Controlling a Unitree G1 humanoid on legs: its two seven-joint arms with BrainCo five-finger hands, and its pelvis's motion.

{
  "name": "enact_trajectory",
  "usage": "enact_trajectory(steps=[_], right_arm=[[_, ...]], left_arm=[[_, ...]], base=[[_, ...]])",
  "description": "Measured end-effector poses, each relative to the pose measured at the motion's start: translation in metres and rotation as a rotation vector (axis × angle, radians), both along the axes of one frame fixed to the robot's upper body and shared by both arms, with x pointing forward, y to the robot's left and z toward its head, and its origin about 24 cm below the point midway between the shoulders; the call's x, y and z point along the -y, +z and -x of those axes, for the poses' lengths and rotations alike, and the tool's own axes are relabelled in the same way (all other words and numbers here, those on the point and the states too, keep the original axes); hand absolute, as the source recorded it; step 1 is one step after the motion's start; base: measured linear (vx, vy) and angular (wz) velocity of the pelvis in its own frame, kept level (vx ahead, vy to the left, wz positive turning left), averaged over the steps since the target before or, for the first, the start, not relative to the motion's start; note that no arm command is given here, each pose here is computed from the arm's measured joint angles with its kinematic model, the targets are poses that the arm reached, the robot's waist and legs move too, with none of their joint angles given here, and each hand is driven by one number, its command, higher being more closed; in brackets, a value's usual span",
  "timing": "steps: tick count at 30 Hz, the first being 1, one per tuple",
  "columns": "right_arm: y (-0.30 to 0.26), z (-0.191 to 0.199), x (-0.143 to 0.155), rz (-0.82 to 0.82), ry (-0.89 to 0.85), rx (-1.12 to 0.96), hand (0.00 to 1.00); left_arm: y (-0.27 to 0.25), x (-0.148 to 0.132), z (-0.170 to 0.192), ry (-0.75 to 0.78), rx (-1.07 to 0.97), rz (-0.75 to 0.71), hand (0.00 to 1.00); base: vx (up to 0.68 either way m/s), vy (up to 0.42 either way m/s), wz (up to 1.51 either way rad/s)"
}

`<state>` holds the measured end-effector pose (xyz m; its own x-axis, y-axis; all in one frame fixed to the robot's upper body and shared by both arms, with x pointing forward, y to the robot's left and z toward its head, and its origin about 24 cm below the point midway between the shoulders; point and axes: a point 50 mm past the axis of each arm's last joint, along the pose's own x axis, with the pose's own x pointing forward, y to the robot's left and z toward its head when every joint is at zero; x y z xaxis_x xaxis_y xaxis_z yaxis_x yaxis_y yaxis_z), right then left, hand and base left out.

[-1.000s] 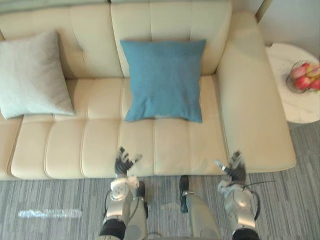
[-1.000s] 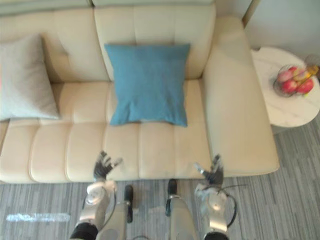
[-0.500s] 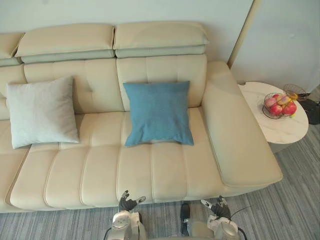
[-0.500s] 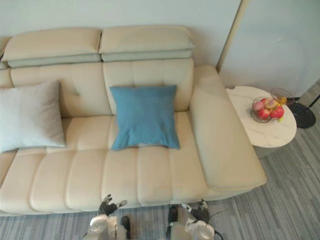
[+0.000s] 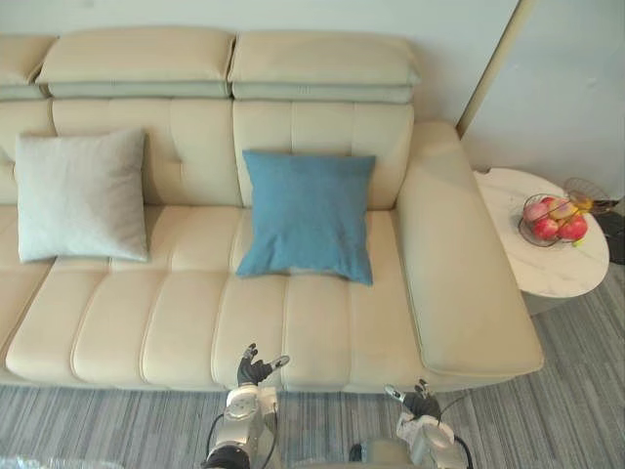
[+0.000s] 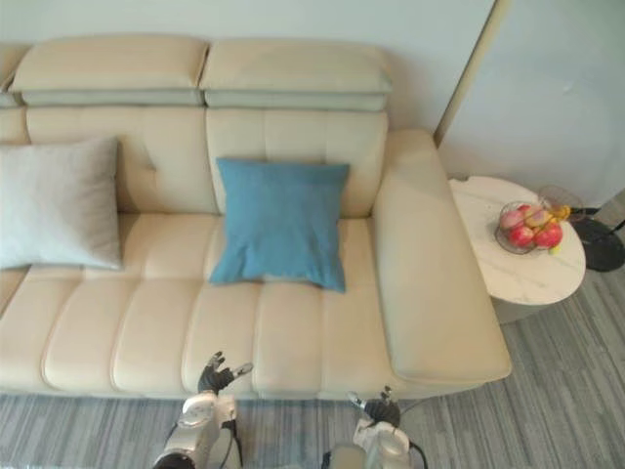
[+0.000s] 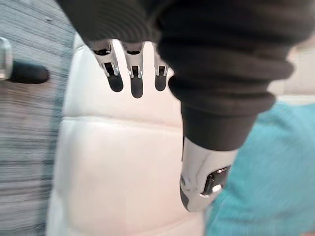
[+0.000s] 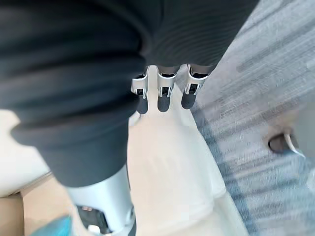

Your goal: Pick up cushions and gather them together orderly.

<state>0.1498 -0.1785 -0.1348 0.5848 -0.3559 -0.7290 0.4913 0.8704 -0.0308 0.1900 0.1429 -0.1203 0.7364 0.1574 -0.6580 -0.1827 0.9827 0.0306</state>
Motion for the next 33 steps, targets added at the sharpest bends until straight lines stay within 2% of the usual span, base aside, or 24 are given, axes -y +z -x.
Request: enact_trajectory(steps=[9, 14, 24, 25, 33], right_arm=[[-0.010, 0.021, 0.014, -0.006, -0.058, -0.083, 0.00], [-0.018, 0.032, 0.008, -0.043, -0.044, -0.135, 0.00], [-0.021, 0.041, 0.016, -0.036, -0.066, -0.174, 0.00], [-0.022, 0.042, 0.026, -0.014, -0.056, -0.196, 0.00], [-0.023, 0.046, 0.026, -0.012, -0.051, -0.209, 0.00]], left_arm=[[-0.011, -0.002, 0.019, 0.004, -0.072, -0.003, 0.00], [-0.024, -0.026, 0.044, -0.012, -0.179, -0.075, 0.00], [-0.031, -0.031, 0.055, -0.065, -0.246, -0.122, 0.00], [-0.031, -0.043, 0.060, -0.058, -0.264, -0.154, 0.00], [-0.032, -0.043, 0.061, -0.063, -0.266, -0.152, 0.00]], base=[[-0.12, 0.111, 0.01], [-0.13, 0.191, 0.02], [0.04, 0.031, 0.00], [0.04, -0.013, -0.01], [-0.02, -0.004, 0.00]])
